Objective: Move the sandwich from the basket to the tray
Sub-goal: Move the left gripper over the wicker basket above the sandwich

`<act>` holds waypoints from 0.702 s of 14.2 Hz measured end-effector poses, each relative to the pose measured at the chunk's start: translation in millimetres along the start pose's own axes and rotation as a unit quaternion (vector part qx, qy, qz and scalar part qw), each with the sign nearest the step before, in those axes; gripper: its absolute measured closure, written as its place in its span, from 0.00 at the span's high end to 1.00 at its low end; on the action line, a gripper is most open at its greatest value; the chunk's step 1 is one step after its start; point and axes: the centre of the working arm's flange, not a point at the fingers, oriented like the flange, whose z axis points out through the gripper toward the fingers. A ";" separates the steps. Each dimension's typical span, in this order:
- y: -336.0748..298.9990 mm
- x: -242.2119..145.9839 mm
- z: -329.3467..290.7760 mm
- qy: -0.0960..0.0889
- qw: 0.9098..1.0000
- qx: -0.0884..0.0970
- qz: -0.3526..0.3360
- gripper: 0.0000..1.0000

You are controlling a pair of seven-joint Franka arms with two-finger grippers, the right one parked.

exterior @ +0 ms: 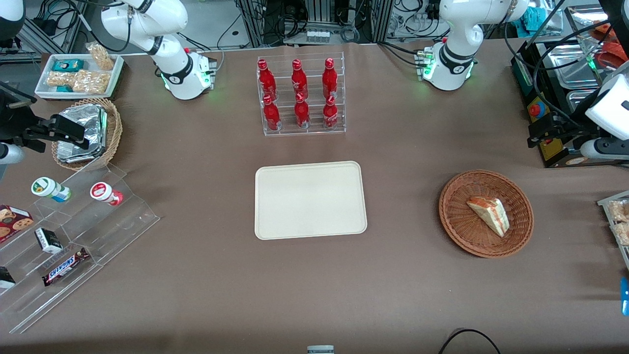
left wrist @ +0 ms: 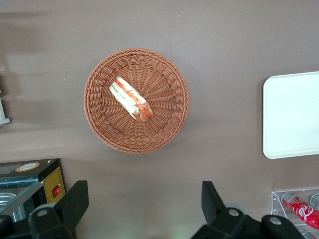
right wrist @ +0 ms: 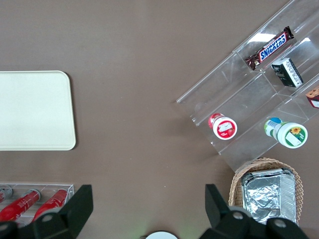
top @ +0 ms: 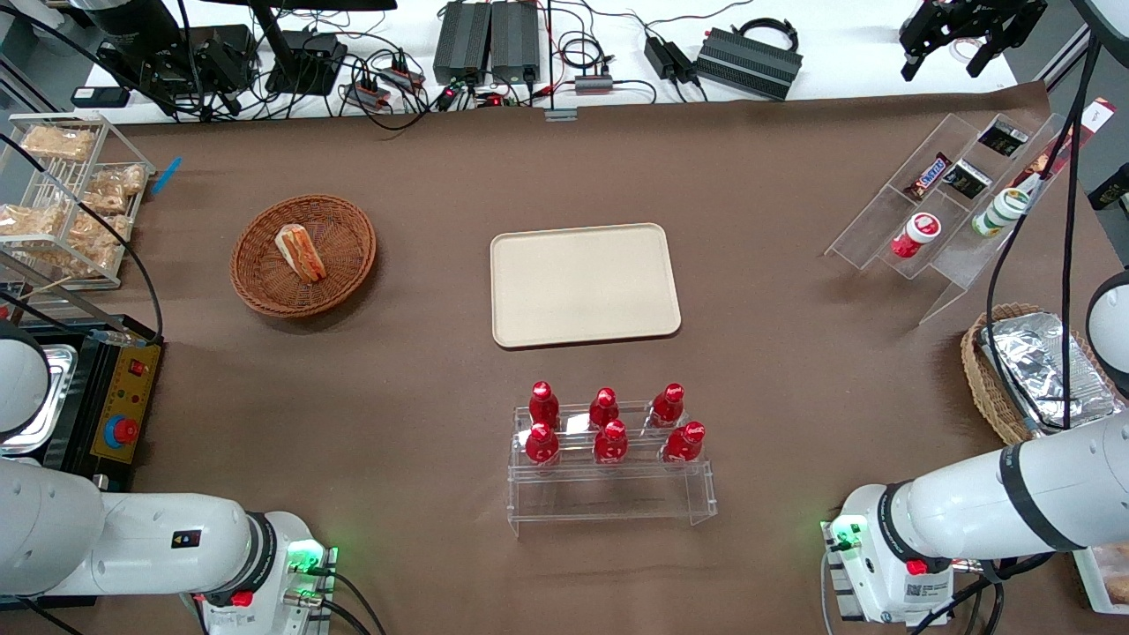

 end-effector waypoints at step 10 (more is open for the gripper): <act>-5.8 0.7 1.6 -0.001 1.000 0.002 -0.009 1.00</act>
